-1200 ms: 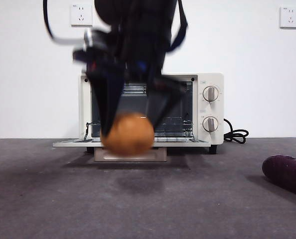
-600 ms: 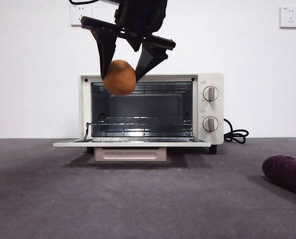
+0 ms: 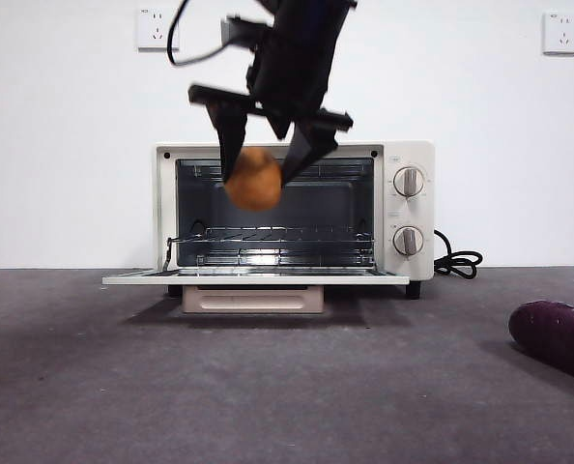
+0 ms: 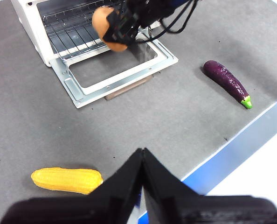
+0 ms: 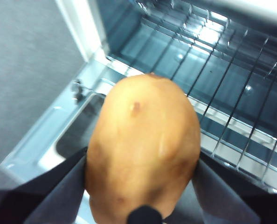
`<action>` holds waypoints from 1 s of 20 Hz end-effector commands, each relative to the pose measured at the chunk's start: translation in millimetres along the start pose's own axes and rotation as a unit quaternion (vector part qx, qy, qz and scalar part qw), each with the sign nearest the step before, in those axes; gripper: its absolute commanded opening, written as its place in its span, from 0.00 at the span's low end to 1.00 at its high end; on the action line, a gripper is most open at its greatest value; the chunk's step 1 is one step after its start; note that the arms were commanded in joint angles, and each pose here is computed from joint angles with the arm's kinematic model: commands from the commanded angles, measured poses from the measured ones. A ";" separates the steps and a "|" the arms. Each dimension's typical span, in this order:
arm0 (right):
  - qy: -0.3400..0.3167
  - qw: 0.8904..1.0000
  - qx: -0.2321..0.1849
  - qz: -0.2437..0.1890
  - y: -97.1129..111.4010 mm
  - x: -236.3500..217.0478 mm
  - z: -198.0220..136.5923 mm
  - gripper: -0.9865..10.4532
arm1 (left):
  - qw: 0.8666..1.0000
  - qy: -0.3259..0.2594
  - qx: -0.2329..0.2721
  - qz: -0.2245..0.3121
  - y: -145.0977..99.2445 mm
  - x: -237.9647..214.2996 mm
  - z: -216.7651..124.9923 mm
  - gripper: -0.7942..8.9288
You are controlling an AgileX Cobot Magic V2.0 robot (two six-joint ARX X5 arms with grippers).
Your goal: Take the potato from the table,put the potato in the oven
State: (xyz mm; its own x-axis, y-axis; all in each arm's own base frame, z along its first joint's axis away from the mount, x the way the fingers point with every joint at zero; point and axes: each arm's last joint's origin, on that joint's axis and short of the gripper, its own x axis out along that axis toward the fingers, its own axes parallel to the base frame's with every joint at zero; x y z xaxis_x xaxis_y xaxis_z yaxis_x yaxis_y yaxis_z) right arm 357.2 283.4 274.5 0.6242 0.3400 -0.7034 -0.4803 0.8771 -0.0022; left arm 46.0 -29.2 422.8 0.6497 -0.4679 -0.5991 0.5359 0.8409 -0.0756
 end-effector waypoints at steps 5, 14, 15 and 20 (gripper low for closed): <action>-0.033 0.999 0.036 -0.016 -20.6 24.5 3.8 0.14 | 1.000 -0.001 0.007 0.001 0.1 0.7 -0.3 0.08; -0.057 0.997 0.044 -0.032 -42.8 41.1 7.5 0.14 | 1.000 0.004 0.021 0.003 0.3 3.2 1.2 0.08; -0.058 0.997 0.047 -0.035 -46.8 42.4 8.1 0.14 | 1.000 0.005 0.021 0.003 0.4 3.9 1.6 0.08; -0.048 0.997 0.045 -0.042 -54.3 52.0 5.2 0.14 | 1.000 0.007 0.020 0.003 0.5 5.3 2.4 0.08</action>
State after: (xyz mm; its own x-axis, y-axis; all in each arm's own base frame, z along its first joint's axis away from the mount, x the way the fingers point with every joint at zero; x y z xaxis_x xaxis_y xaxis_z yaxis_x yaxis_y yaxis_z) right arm 417.9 252.1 246.2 0.7216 0.2893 -0.6289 -0.3587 0.9333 0.0177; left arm 50.0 -31.4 422.2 0.6448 -0.4594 -0.6109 0.5464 0.8359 -0.0519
